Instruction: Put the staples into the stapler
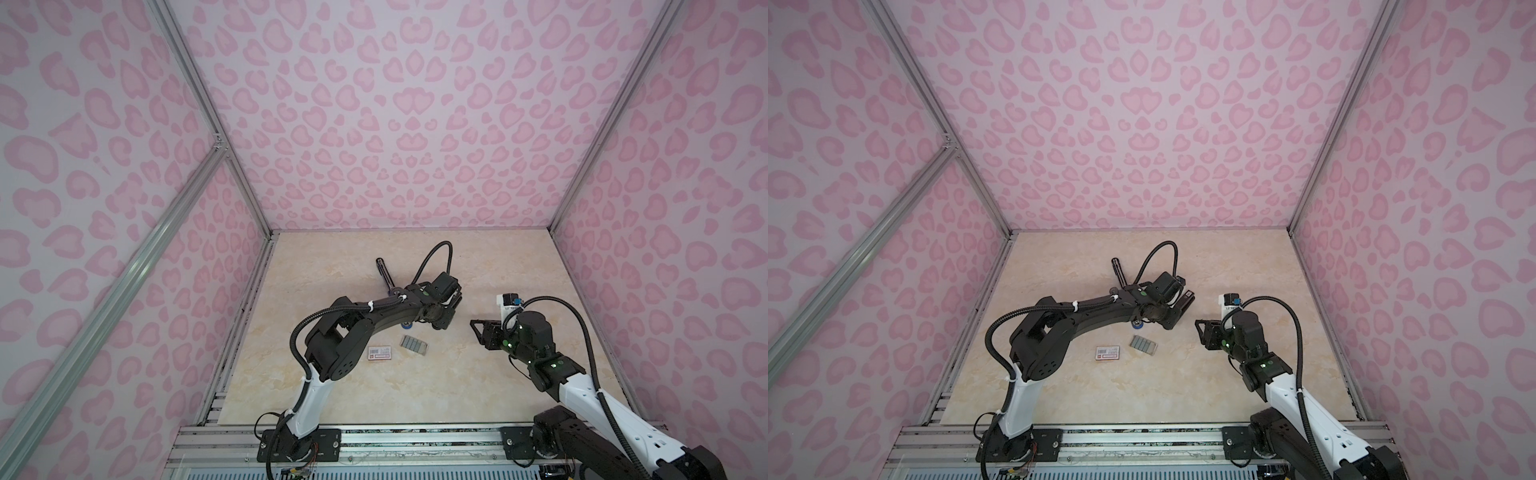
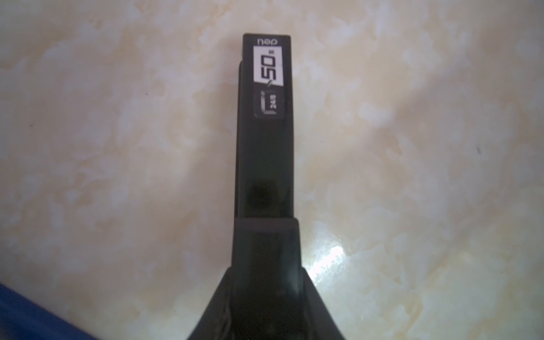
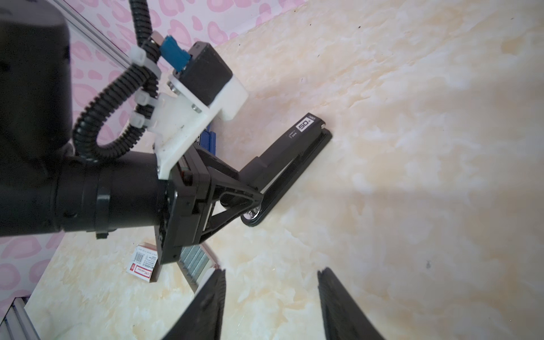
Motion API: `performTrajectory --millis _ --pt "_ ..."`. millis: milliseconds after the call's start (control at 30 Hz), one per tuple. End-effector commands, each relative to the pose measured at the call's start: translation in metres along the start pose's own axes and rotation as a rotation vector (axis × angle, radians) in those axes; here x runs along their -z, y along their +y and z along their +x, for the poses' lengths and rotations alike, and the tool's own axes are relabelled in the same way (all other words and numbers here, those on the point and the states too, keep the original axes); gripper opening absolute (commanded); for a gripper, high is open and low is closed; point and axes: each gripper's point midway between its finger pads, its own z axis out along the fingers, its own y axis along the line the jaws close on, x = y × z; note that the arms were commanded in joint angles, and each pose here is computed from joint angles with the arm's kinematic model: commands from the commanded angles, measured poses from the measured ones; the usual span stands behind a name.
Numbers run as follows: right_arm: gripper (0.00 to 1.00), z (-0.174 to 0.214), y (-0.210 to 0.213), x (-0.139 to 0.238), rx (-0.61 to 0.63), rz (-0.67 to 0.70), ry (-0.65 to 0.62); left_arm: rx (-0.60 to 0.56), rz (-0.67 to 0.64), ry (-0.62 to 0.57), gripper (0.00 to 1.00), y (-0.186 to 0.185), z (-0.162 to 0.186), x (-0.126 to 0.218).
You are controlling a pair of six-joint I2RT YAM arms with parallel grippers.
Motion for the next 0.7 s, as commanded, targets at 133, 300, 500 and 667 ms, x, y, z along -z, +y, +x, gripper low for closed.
performTrajectory --millis 133,300,500,667 --pt "0.53 0.004 -0.004 0.005 -0.023 0.008 -0.012 0.099 -0.04 0.018 0.04 0.015 -0.027 -0.009" --pt "0.53 0.007 -0.007 0.011 -0.035 0.016 -0.024 0.136 -0.057 0.019 0.07 0.019 -0.05 -0.026" --pt "0.53 0.009 -0.01 0.019 -0.051 0.025 -0.043 0.165 -0.025 0.0 0.27 0.011 -0.071 -0.037" --pt "0.54 0.009 -0.012 0.023 -0.053 0.035 -0.054 0.165 -0.005 -0.021 0.51 0.007 -0.08 -0.026"
